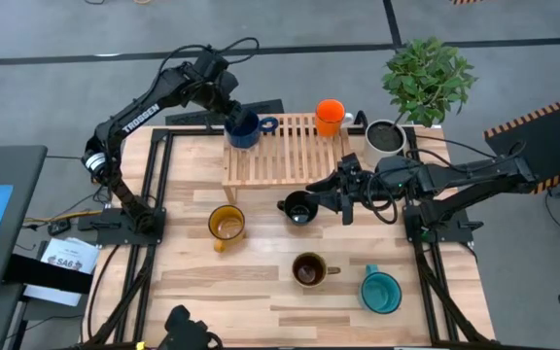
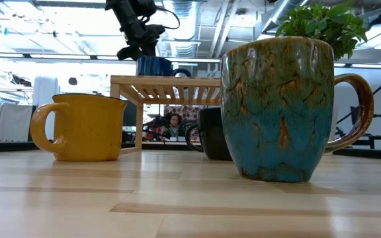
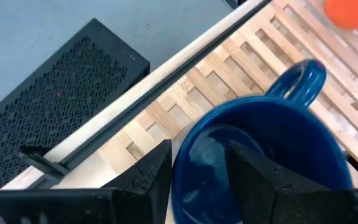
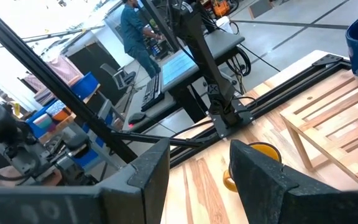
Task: Place coffee mugs
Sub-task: Put the dark blue mug on the shelf, then put the brown mug on the shelf
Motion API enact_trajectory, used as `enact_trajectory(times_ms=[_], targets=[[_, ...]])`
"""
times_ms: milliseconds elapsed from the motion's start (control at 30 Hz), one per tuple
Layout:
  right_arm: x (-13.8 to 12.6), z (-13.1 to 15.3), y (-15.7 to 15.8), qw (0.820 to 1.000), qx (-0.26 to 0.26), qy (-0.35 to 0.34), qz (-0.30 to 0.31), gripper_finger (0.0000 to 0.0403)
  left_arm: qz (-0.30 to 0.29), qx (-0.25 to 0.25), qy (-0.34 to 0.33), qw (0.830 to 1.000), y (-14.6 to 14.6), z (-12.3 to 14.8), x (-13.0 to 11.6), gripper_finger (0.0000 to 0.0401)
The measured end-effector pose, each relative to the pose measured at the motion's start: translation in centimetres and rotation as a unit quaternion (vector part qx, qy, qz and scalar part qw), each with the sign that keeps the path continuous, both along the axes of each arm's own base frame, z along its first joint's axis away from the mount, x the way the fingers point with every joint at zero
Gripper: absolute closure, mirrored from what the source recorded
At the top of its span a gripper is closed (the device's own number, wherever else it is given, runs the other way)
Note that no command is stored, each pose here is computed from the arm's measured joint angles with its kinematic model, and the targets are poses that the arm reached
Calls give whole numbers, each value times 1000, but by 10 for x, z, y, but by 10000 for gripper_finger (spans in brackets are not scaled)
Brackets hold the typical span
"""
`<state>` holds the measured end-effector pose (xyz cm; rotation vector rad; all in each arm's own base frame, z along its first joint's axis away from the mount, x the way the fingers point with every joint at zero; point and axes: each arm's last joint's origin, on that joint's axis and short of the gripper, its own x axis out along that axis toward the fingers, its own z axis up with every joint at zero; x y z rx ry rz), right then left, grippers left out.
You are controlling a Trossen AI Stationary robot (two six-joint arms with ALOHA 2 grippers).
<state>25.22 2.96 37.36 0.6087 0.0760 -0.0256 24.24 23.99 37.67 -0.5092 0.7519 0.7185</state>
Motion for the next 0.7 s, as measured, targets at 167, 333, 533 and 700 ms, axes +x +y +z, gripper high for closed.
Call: enact_trajectory(times_ms=[167, 333, 533, 700], targets=[[0, 0, -1, 1000, -1, 1, -2, 210, 1, 31, -22, 999, -5, 16, -10, 269], [0, 0, -1, 1000, -9, 0, -2, 210, -7, 58, -58, 997, -17, 36, -21, 269], [0, 0, -1, 1000, -8, -2, -2, 210, -84, 53, -151, 984, -56, 71, -40, 269], [0, 0, -1, 1000, -8, -2, -2, 210, -142, 95, -230, 958, -116, 91, -56, 269]])
